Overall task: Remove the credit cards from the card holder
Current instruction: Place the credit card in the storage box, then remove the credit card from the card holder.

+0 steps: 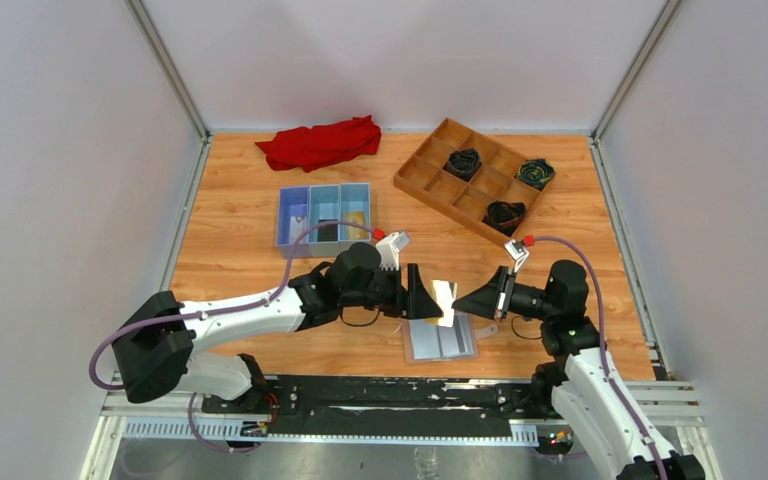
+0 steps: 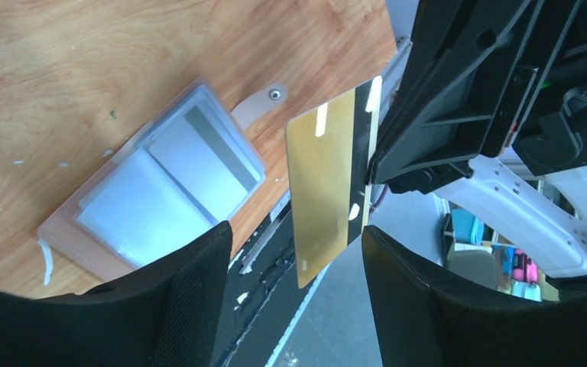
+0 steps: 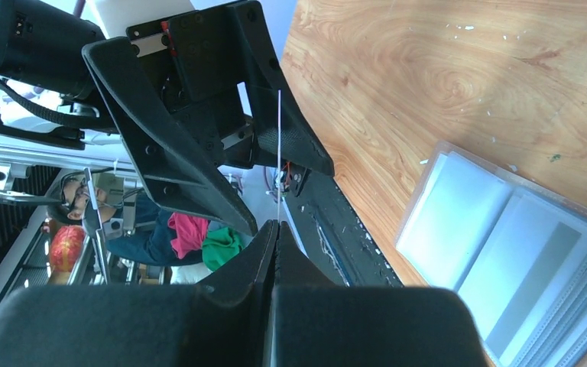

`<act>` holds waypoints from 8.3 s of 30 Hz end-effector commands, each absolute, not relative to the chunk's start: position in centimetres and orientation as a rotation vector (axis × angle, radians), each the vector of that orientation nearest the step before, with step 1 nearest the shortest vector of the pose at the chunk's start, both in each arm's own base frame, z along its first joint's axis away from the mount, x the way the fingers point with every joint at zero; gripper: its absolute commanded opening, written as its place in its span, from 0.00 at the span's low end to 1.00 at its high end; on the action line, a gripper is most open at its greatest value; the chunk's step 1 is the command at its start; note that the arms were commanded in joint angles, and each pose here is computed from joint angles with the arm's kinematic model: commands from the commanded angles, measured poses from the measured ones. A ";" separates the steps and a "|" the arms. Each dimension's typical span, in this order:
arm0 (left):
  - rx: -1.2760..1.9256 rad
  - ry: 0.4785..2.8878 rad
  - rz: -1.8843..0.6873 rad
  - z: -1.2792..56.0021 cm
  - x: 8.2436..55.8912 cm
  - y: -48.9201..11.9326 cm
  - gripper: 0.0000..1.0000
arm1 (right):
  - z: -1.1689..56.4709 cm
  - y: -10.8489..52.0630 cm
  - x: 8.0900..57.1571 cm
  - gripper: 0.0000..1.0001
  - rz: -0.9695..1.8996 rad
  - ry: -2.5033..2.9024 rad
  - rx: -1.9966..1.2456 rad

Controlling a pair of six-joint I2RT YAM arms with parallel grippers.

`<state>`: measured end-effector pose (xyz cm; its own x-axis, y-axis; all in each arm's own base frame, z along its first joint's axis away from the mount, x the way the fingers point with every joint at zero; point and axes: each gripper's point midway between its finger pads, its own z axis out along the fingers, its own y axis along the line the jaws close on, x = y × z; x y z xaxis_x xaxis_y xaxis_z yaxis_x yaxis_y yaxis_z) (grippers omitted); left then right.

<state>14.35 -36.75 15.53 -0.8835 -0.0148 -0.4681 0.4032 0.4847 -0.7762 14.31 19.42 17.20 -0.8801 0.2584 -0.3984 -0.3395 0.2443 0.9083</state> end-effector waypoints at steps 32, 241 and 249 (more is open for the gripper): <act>0.147 2.453 -0.337 17.4 24.7 -24.1 0.00 | 10.2 17.6 13.9 0.71 1.375 2.343 0.089; 0.237 2.551 -1.091 9.3 17.9 -30.7 0.25 | 6.6 23.7 12.4 0.62 1.167 2.630 -0.378; 0.379 2.612 -1.245 8.4 14.8 -33.4 0.26 | 5.4 22.5 13.4 0.42 1.078 2.663 -0.224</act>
<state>16.61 -31.73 8.35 -0.9380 0.0675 -0.3399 0.2964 0.6645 -0.6860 12.80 23.20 6.23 -0.9442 -0.0962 -0.3149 -0.2954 0.6698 0.6812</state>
